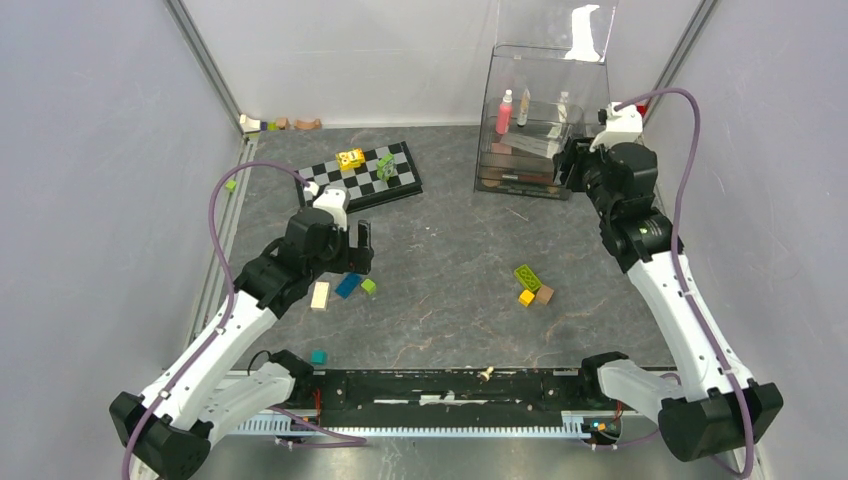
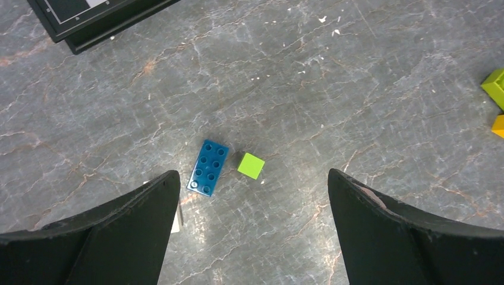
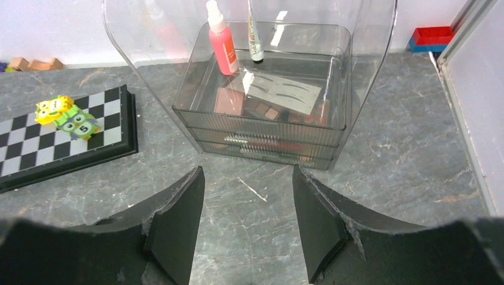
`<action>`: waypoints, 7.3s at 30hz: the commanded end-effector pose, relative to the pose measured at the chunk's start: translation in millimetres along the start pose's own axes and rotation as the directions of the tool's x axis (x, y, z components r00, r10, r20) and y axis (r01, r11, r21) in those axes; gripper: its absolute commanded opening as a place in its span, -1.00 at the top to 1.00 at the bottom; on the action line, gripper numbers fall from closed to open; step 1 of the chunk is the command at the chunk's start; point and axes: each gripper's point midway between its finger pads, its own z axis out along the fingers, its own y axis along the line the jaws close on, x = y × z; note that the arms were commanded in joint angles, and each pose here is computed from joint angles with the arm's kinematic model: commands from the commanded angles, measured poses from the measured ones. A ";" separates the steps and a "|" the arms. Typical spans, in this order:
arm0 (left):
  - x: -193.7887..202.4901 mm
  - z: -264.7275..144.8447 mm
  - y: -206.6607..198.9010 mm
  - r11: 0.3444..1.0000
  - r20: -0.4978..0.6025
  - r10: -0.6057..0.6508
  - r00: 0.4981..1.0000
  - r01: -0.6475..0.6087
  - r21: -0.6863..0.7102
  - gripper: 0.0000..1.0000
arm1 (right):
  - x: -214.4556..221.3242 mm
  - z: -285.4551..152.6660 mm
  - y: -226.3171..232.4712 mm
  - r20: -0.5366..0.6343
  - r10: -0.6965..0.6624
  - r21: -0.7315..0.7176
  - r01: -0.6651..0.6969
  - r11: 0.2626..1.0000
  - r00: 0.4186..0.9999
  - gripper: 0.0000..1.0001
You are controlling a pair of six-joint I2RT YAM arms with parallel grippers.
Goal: Organize the makeup
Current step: Close the storage box at the center of the board.
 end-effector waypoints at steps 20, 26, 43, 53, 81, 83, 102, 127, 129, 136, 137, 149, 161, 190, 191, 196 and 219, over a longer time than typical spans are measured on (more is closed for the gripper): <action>-29.5 -6.9 29.3 0.985 0.124 -0.013 0.992 0.034 -0.169 -1.00 | -7.4 49.9 15.6 0.022 -0.077 -0.056 0.078 0.995 0.997 -0.27; -51.9 2.7 30.9 0.978 0.138 0.059 0.989 -0.029 -0.207 -1.00 | -64.0 50.0 -2.7 0.078 -0.036 0.045 0.032 0.998 0.996 -0.30; -57.7 0.3 4.4 0.999 0.205 0.023 0.978 -0.013 -0.047 -1.00 | -251.7 22.2 -33.5 0.575 0.187 0.069 -0.275 0.959 0.796 -0.41; -53.6 -5.7 5.7 0.998 0.211 0.052 0.976 -0.044 -0.040 -1.00 | -308.3 62.9 -19.9 0.490 0.751 -0.596 -0.458 0.659 0.443 -0.78; -53.3 -9.2 13.0 0.996 0.215 0.053 0.975 -0.037 -0.076 -1.00 | -291.2 155.9 -85.4 0.448 0.893 -0.518 -0.800 0.303 0.048 -0.96; -53.6 -9.4 13.5 0.996 0.216 0.052 0.975 -0.036 -0.079 -1.00 | -287.0 164.2 -84.4 0.439 0.898 -0.514 -0.807 0.290 0.043 -0.96; -54.3 -10.6 13.2 0.996 0.219 0.052 0.974 -0.036 -0.077 -1.00 | -247.6 195.8 -83.7 0.444 0.894 -0.424 -0.863 0.275 0.066 -0.96; -53.3 -11.8 12.1 0.997 0.220 0.051 0.974 -0.037 -0.067 -1.00 | -190.0 115.5 -59.2 0.388 0.905 -0.448 -0.823 0.351 0.175 -0.96; -53.1 -11.8 11.6 0.997 0.219 0.051 0.974 -0.038 -0.065 -1.00 | -188.6 111.9 -52.9 0.362 0.914 -0.476 -0.807 0.349 0.181 -0.96; -53.0 -11.7 10.8 0.997 0.219 0.051 0.974 -0.039 -0.061 -1.00 | -185.6 96.6 -38.4 0.295 0.938 -0.566 -0.758 0.324 0.181 -0.96; -53.0 -11.7 10.8 0.997 0.219 0.051 0.975 -0.039 -0.060 -1.00 | -184.8 95.0 -36.1 0.285 0.941 -0.577 -0.751 0.320 0.182 -0.96; -52.1 -10.7 9.2 0.998 0.213 0.052 0.976 -0.042 -0.053 -1.00 | -180.6 73.4 -20.3 0.235 0.946 -0.633 -0.703 0.324 0.225 -0.96; -50.3 -9.4 6.8 0.998 0.206 0.052 0.977 -0.044 -0.039 -1.00 | -127.8 44.5 -15.2 0.234 0.926 -0.546 -0.748 0.379 0.298 -0.96; -43.6 -4.0 3.6 0.998 0.169 0.060 0.984 -0.057 -0.025 -1.00 | 13.7 52.8 -19.8 0.157 0.922 -0.496 -0.779 0.384 0.355 -0.96; -43.5 -3.7 3.4 0.998 0.168 0.062 0.984 -0.058 -0.024 -1.00 | 14.2 52.7 -18.9 0.157 0.919 -0.502 -0.773 0.389 0.361 -0.96; -43.1 -3.3 2.6 0.998 0.166 0.064 0.984 -0.061 -0.020 -1.00 | 15.5 49.6 -15.7 0.178 0.895 -0.530 -0.726 0.438 0.410 -0.96; -38.1 -0.1 -2.3 0.995 0.151 0.094 0.984 -0.096 0.011 -1.00 | 51.3 49.9 0.6 0.158 0.830 -0.627 -0.596 0.502 0.534 -0.95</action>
